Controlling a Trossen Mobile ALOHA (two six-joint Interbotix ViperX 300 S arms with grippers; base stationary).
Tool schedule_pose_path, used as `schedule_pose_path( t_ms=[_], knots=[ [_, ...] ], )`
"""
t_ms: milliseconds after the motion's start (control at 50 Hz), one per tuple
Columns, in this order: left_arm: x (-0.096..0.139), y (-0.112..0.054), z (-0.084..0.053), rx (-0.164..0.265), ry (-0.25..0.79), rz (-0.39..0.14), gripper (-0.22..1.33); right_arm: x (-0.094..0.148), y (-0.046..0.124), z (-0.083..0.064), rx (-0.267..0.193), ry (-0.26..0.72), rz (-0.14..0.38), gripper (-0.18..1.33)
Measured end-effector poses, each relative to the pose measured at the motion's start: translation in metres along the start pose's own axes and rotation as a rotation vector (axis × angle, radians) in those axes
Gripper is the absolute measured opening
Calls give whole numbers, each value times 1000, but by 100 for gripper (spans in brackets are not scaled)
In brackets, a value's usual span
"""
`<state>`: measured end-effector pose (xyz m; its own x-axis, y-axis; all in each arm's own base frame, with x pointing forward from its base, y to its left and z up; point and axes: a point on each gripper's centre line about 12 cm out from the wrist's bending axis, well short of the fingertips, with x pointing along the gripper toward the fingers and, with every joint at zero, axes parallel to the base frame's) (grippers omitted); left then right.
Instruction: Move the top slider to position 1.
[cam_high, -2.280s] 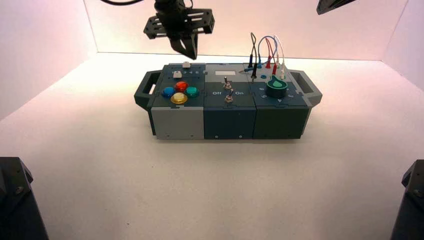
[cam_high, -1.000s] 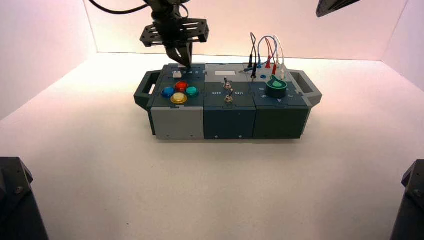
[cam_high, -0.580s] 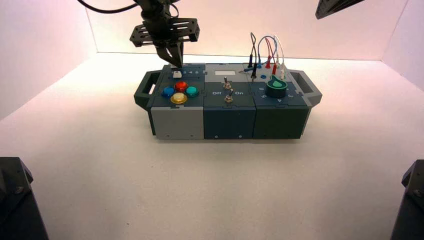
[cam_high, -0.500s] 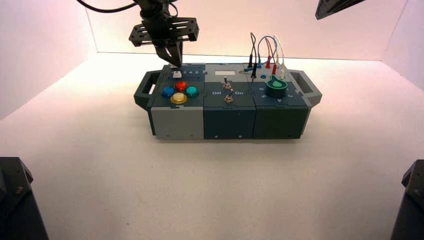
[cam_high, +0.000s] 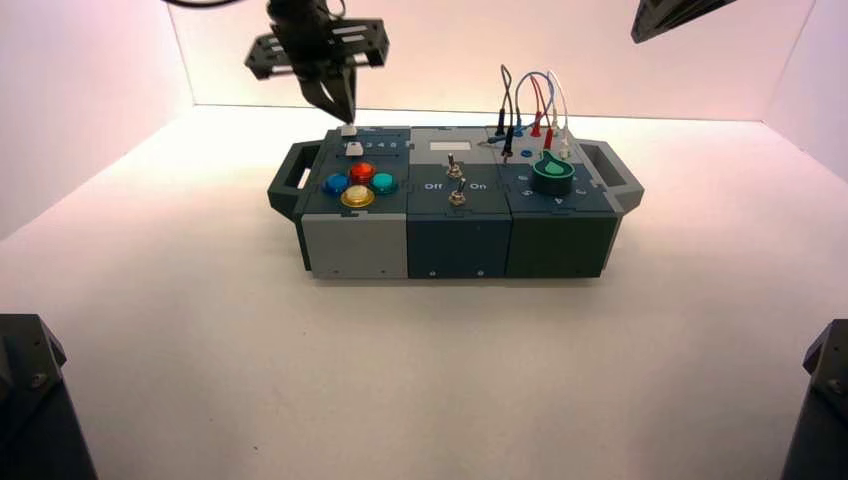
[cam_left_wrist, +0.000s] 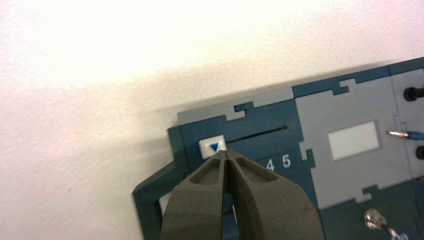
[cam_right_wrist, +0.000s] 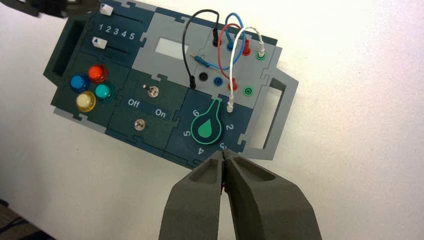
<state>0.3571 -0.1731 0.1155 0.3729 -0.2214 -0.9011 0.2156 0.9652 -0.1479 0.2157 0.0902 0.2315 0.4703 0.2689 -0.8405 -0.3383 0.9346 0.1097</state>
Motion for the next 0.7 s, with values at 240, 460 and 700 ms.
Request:
schedule_pose_path(
  t_ms=[240,460,700],
  knots=[
    [-32,-2,4,33,36,7,-17,-4,1,-2,-54,52,5,-14],
    [-61,-1,2,100,40,13,-17,-9,2,3,-154,58,11,-14],
    [-80,3,-8,163,15,31,-17,-8,2,3,-211,70,13,-14]
  ],
)
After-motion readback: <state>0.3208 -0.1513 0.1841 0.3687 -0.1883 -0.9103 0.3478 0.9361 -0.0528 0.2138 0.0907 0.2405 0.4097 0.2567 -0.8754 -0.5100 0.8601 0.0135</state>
